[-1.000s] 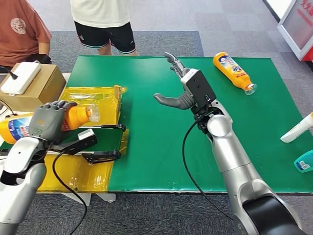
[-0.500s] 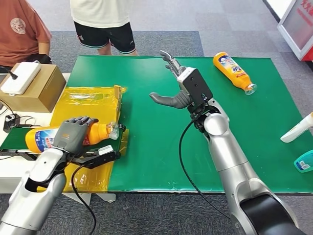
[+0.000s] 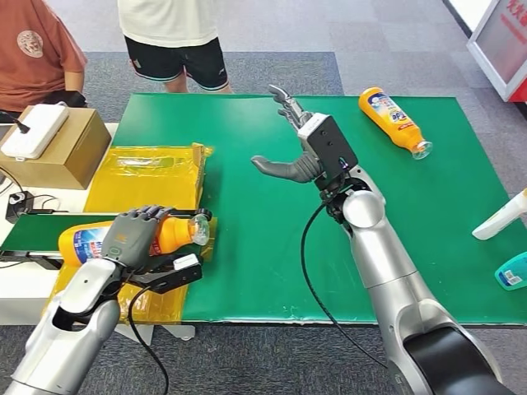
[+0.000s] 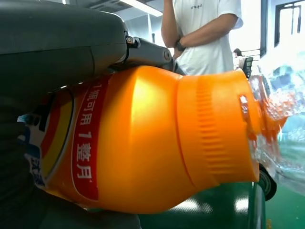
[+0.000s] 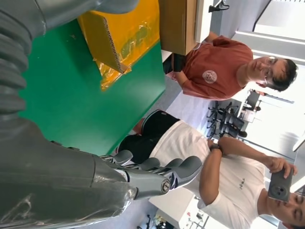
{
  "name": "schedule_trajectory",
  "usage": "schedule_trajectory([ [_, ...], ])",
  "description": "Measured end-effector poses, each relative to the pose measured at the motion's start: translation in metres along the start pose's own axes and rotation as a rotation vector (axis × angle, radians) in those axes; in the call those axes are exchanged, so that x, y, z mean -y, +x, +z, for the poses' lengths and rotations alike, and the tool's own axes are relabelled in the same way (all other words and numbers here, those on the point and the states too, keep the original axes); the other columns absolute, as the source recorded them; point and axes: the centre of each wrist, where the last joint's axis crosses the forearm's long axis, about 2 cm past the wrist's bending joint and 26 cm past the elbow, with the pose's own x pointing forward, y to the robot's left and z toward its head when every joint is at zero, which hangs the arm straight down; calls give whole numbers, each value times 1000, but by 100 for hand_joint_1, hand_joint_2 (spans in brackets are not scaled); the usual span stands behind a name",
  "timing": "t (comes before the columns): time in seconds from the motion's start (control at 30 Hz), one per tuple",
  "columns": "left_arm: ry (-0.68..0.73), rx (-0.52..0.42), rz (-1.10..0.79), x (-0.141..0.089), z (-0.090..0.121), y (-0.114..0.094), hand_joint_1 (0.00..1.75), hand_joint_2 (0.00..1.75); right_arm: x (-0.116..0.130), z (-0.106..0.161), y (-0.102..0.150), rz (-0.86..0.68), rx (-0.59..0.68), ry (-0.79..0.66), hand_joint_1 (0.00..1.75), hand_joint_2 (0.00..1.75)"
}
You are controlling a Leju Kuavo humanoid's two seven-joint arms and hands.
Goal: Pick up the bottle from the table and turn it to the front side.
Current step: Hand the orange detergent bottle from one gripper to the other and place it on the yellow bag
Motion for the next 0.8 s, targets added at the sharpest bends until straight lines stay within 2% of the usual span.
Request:
schedule_trajectory([
  [0.8,-17,20,88,3,2,2,0,175,-1,0,0,-12,7,1,0,175],
])
